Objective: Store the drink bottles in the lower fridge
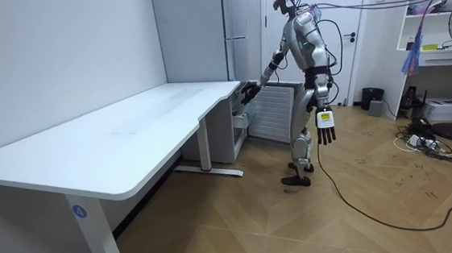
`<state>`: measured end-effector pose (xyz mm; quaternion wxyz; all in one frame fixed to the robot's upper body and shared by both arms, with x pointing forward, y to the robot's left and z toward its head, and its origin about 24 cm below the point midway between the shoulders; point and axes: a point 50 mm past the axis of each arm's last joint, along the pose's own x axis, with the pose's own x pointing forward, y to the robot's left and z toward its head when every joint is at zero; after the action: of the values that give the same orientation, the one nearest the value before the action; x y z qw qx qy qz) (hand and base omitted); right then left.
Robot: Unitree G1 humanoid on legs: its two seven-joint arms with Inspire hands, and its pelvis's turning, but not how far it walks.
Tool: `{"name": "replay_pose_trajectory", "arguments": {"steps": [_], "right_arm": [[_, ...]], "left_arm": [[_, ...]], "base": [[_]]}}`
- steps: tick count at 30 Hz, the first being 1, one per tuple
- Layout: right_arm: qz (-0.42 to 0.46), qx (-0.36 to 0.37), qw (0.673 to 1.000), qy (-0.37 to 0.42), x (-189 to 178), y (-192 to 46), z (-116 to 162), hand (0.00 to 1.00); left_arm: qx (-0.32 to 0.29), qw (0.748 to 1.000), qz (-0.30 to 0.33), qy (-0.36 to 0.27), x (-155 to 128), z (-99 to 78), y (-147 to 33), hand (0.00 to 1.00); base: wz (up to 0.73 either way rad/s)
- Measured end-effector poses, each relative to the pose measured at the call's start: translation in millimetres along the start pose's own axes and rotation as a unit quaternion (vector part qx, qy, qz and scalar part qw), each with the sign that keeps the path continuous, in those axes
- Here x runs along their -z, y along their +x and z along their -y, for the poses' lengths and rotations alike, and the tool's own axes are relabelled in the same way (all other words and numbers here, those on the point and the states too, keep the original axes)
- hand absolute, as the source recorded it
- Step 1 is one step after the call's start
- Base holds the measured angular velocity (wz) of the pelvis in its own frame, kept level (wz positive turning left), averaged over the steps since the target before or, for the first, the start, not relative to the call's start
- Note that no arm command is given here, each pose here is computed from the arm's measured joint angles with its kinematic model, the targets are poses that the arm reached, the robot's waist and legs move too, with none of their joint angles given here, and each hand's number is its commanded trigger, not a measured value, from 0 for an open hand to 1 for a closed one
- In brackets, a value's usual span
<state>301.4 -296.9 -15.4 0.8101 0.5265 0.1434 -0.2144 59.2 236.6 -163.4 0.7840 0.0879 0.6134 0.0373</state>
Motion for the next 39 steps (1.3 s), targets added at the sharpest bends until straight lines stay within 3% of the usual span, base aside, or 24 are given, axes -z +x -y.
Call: {"name": "replay_pose_trajectory", "arguments": {"steps": [9, 15, 17, 22, 39], "right_arm": [[-0.007, 0.045, 0.999, -0.031, 2, -14, 42, 0.00], [-0.005, 0.128, 0.992, -0.017, 15, -42, 102, 0.00], [-0.023, 0.175, 0.984, -0.023, 32, -63, 135, 0.00], [-0.043, 0.229, 0.971, -0.060, 47, -88, 167, 0.00], [-0.092, 0.249, 0.951, -0.157, 70, -109, 187, 0.00]], "left_arm": [[-0.019, 1.000, 0.005, -0.013, -2, -5.7, 0.0, 0.00], [-0.040, 0.998, 0.013, -0.042, 0, -12.5, -0.9, 0.00], [-0.054, 0.997, 0.014, -0.051, 8, -14.1, -2.3, 0.00], [-0.061, 0.996, 0.024, -0.054, 11, -11.7, -3.3, 0.00], [-0.091, 0.991, 0.042, -0.083, 16, -16.4, -6.2, 0.00]], "base": [[0.09], [-0.08], [-0.20], [-0.15], [-0.10]]}}
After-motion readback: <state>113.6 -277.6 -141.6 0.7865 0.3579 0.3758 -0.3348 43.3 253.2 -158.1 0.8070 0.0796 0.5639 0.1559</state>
